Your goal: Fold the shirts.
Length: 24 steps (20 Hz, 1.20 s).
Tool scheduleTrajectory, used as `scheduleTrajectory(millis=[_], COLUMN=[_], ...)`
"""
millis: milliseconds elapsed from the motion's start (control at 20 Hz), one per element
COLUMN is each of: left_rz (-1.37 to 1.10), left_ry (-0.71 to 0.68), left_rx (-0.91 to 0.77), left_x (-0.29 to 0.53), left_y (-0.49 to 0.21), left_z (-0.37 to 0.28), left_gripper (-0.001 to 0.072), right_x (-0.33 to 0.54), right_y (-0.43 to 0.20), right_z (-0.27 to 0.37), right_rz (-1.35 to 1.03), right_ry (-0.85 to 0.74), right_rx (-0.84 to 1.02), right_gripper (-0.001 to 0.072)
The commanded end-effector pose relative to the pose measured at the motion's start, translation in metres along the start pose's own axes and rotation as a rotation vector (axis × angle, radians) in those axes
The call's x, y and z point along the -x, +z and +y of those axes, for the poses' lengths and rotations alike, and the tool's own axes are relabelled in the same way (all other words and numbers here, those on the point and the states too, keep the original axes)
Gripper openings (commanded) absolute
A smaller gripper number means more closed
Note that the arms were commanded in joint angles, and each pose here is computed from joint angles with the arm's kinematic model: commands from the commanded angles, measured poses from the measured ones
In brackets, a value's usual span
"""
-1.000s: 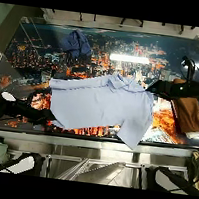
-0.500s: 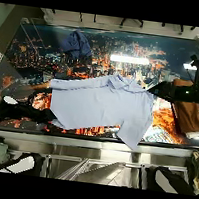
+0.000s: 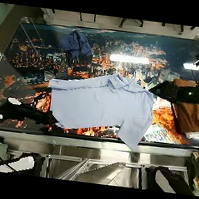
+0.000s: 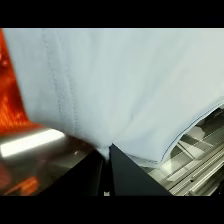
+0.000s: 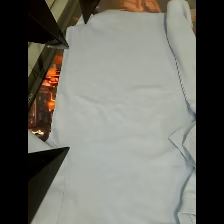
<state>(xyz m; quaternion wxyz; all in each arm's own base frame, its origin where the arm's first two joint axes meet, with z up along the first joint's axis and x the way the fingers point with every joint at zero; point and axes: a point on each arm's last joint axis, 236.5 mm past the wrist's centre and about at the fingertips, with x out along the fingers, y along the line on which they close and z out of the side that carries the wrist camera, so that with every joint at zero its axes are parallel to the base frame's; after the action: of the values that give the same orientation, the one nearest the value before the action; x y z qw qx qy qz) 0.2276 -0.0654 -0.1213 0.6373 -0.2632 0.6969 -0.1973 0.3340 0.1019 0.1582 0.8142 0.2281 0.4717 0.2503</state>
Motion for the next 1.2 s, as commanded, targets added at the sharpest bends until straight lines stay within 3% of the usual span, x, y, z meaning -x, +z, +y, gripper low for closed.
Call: scheduleTrajectory(millis=[0,200,400,500,700,850,1150], left_rz=[-0.056,-0.164,-0.276,-0.314,-0.346,-0.357,-0.348], left_ry=[-0.006,0.135,0.240,0.250,0.263,0.268,0.265], left_rx=[-0.015,0.077,0.137,0.121,0.096,0.077,0.073], left_x=[0.022,0.064,0.095,0.103,0.111,0.113,0.112], left_y=[0.001,-0.010,-0.021,-0.025,-0.028,-0.028,-0.030], left_z=[-0.021,-0.025,-0.025,-0.031,-0.036,-0.037,-0.038], left_gripper=[0.0013,0.0013,0.0013,0.0013,0.0013,0.0013,0.0013], right_x=[0.001,0.010,-0.005,-0.020,-0.057,-0.086,-0.138], right_y=[-0.007,-0.042,-0.099,-0.127,-0.171,-0.165,-0.153], right_z=[-0.011,-0.080,-0.138,-0.162,-0.187,-0.180,-0.177], right_rz=[0.025,0.137,0.201,0.193,0.203,0.180,0.147], right_ry=[-0.049,-0.301,-0.314,-0.305,-0.274,-0.134,-0.021], right_rx=[0.008,-0.019,-0.250,-0.373,-0.445,-0.496,-0.578], right_gripper=[0.0694,0.0693,0.0693,0.0693,0.0693,0.0693,0.0692])
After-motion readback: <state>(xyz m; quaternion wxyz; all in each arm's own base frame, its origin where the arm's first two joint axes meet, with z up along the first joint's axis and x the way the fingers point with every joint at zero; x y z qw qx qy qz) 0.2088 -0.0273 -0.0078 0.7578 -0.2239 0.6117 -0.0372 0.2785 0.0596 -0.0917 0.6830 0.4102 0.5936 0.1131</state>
